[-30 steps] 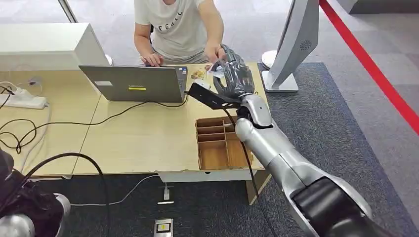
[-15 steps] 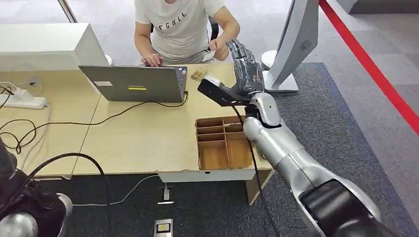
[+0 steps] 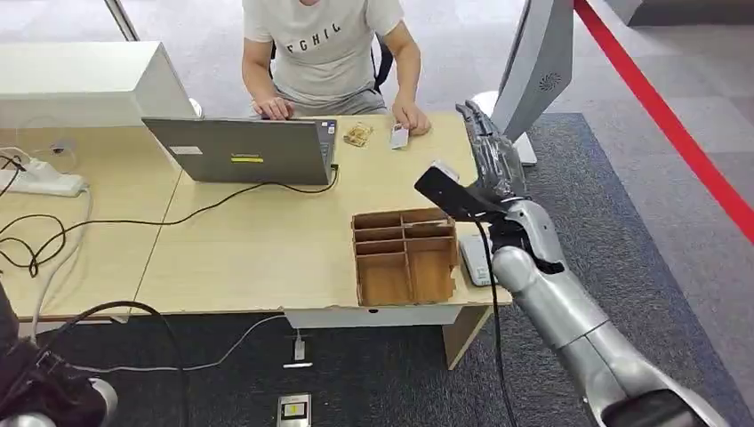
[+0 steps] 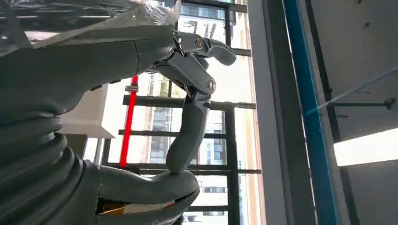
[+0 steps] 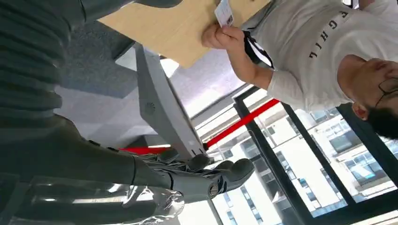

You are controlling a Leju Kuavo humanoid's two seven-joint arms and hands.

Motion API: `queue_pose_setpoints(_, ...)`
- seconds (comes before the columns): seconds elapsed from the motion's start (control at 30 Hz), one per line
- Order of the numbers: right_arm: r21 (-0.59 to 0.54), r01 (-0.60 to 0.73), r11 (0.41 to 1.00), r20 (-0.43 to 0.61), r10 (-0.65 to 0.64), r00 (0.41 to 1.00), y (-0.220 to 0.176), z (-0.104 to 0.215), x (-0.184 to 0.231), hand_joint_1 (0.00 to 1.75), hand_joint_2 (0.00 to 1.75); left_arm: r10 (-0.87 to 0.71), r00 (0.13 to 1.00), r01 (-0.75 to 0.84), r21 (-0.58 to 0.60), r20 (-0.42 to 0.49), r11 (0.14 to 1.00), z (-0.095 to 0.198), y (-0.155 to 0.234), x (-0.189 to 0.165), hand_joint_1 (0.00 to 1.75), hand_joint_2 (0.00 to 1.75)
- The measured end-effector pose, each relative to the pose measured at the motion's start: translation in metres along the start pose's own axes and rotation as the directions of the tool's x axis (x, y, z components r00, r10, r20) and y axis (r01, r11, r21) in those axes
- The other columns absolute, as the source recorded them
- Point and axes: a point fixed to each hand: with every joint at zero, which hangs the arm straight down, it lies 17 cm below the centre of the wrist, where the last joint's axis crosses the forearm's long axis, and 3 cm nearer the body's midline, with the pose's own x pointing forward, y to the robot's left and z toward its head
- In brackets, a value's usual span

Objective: Pass the card to the sensor for recognition and then transmit it.

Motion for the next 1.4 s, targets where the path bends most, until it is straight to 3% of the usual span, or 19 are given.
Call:
queue_pose_setpoints(0.17, -0.011, 0.041, 0.999, 0.016, -0.041, 0.999, -0.008, 0.030, 0.000, 0.00, 1.75, -0.034, 0.999, 0.034, 0.004, -0.017, 0.999, 0.005, 0.010, 0.001, 0.00, 1.75)
queue_pose_setpoints(0.37, -0.002, 0.206, 0.978, -0.036, -0.206, 0.978, -0.013, 0.072, -0.015, 0.00, 1.75, -0.060, 0.998, 0.060, 0.015, -0.028, 0.998, 0.004, 0.018, 0.004, 0.00, 1.75)
queue_pose_setpoints(0.73, 0.065, 0.261, 0.963, -0.064, -0.257, 0.964, 0.003, 0.116, -0.017, 0.00, 1.75, -0.051, 0.998, 0.052, 0.029, -0.027, 0.998, -0.002, 0.019, 0.004, 0.00, 1.75)
queue_pose_setpoints(1.0, 0.099, 0.274, 0.957, -0.060, -0.269, 0.961, 0.012, 0.120, -0.015, 0.00, 1.75, -0.045, 0.999, 0.046, 0.036, -0.020, 0.998, -0.007, 0.018, 0.005, 0.00, 1.75)
queue_pose_setpoints(1.4, 0.112, 0.243, 0.963, -0.027, -0.242, 0.970, 0.014, 0.096, -0.014, 0.00, 1.75, -0.014, 1.000, 0.014, 0.049, 0.005, 0.999, -0.014, 0.014, 0.007, 0.00, 1.75)
